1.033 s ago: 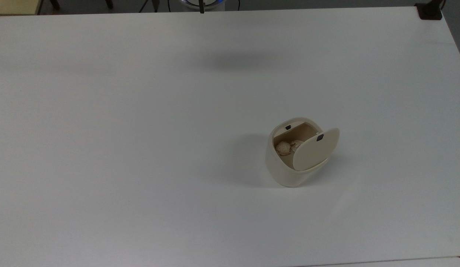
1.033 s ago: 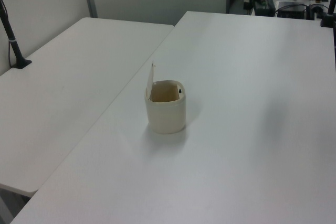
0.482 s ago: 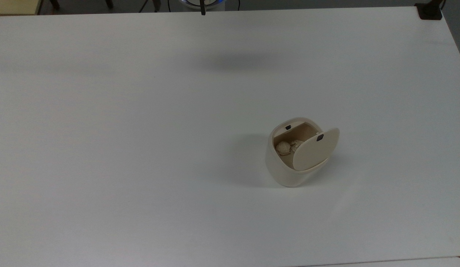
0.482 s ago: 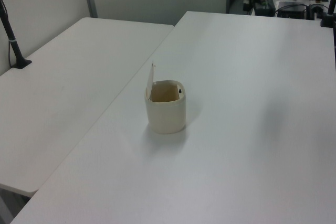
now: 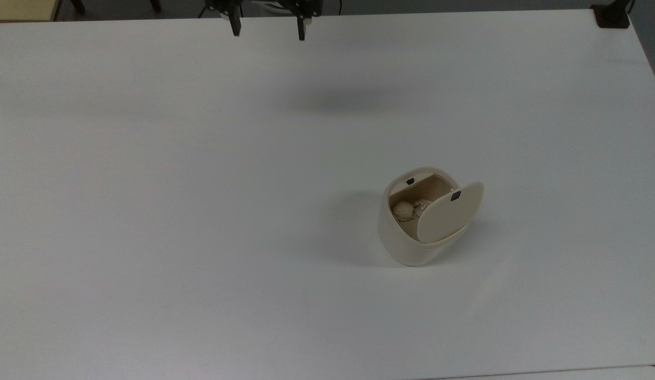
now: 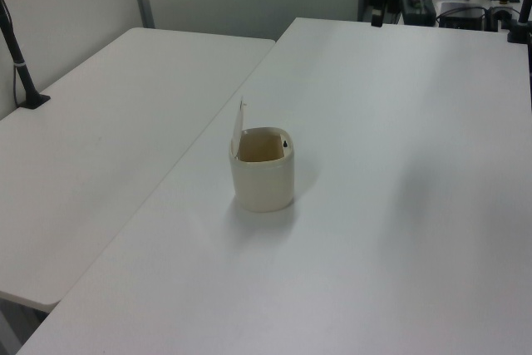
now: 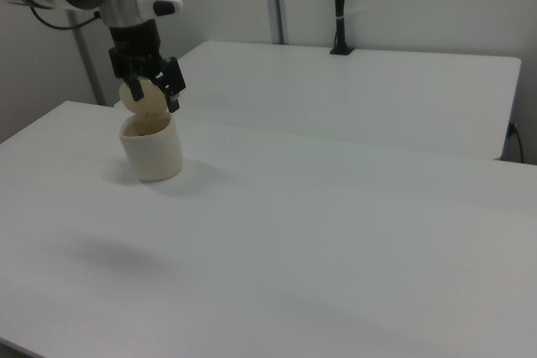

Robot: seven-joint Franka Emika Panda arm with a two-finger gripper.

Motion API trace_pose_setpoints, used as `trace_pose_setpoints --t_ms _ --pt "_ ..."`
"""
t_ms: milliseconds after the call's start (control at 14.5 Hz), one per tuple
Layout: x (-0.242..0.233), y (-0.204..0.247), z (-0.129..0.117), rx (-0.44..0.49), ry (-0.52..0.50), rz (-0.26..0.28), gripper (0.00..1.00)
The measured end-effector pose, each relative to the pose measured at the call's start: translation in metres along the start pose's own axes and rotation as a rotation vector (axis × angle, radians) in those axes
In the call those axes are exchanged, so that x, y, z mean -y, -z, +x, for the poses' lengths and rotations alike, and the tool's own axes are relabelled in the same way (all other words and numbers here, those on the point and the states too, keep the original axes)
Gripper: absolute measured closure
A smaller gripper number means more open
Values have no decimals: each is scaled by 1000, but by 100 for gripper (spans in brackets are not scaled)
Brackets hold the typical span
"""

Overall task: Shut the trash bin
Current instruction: 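Move the gripper down toward the raised lid of the bin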

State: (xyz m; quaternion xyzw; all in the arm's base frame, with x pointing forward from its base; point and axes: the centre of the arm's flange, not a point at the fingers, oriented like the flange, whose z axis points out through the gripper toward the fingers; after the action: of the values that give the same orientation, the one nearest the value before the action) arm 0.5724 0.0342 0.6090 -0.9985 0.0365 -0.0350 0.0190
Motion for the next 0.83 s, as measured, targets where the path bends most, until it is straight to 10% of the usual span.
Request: trace_pose_setpoints --t_ms 344,827 --pt "37 -24 21 -67 -64 22 25" --pt "91 -41 52 -195 -333 108 99"
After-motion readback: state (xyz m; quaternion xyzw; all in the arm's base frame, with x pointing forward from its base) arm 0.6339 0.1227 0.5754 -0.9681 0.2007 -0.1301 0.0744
